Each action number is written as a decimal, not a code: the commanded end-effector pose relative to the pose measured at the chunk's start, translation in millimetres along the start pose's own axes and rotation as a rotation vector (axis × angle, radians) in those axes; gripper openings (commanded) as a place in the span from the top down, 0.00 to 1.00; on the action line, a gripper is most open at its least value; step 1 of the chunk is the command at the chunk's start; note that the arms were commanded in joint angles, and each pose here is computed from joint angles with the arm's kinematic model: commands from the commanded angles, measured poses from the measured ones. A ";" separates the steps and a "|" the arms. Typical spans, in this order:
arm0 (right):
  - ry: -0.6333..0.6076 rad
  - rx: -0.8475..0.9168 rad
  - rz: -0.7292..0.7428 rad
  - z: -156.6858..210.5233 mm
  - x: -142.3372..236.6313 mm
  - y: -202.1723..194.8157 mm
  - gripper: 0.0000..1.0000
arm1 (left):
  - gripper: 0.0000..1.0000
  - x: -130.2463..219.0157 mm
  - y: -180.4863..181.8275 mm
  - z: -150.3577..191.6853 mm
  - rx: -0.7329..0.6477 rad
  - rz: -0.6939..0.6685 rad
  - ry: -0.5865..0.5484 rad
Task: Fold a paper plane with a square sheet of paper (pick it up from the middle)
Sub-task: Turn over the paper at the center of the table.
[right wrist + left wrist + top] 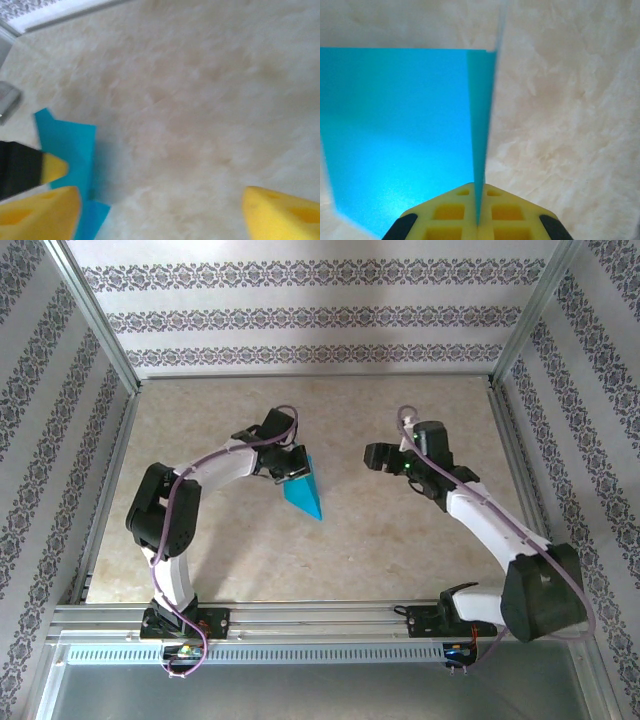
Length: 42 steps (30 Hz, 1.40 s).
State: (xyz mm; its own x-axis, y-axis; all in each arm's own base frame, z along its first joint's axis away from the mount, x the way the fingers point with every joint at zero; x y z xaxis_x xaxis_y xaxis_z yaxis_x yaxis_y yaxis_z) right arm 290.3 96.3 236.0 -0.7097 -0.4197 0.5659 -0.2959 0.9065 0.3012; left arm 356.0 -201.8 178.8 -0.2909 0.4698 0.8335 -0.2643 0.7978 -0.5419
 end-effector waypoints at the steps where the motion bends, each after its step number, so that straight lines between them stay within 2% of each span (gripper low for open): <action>1: -0.041 0.069 0.089 1.4 12.4 -10.7 0.02 | 0.95 37.9 12.3 7.8 -0.146 -0.296 0.018; 7: -0.112 0.070 0.160 -3.3 25.6 -18.1 0.02 | 0.96 81.9 3.2 -4.3 -0.278 -0.605 -0.089; 11: -0.158 0.049 0.191 -0.4 30.9 -24.5 0.02 | 0.95 92.0 -1.2 -11.2 -0.336 -0.806 -0.180; 16: -0.149 0.012 0.230 -0.2 34.0 -28.8 0.02 | 0.95 68.9 -8.0 -13.3 -0.393 -0.961 -0.230; 22: -0.093 -0.063 0.207 0.3 28.9 -33.3 0.02 | 0.95 12.1 -11.2 -12.8 -0.456 -1.111 -0.231; 31: -0.054 -0.129 0.210 6.8 24.9 -44.8 0.02 | 0.95 -52.3 -10.7 4.9 -0.503 -1.170 -0.207; 34: -0.039 -0.148 0.207 9.5 22.4 -47.8 0.02 | 0.93 -66.8 -10.3 12.2 -0.492 -1.141 -0.186; 42: -0.014 -0.181 0.183 11.0 15.3 -49.5 0.02 | 0.82 -93.5 -11.0 28.1 -0.436 -1.019 -0.097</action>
State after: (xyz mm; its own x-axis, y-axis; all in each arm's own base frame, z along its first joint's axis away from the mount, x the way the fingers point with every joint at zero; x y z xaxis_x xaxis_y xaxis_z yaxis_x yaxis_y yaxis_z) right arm 283.5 45.3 214.7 -0.7463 -0.2252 0.6264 -0.0389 0.9542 0.2967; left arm 362.7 -254.2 108.4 -0.2137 -0.5544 0.8044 -0.0644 0.8296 0.5547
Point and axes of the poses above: each hand's point on the last joint's axis, 136 mm out from that joint toward the fingers, its own x axis back along the fingers, its own y axis along the line the jaws close on, z = x × y, the point moved 10 cm from there along x, back along the fingers, and after that the axes turned 9 degrees about x, right-handed, at the moved point
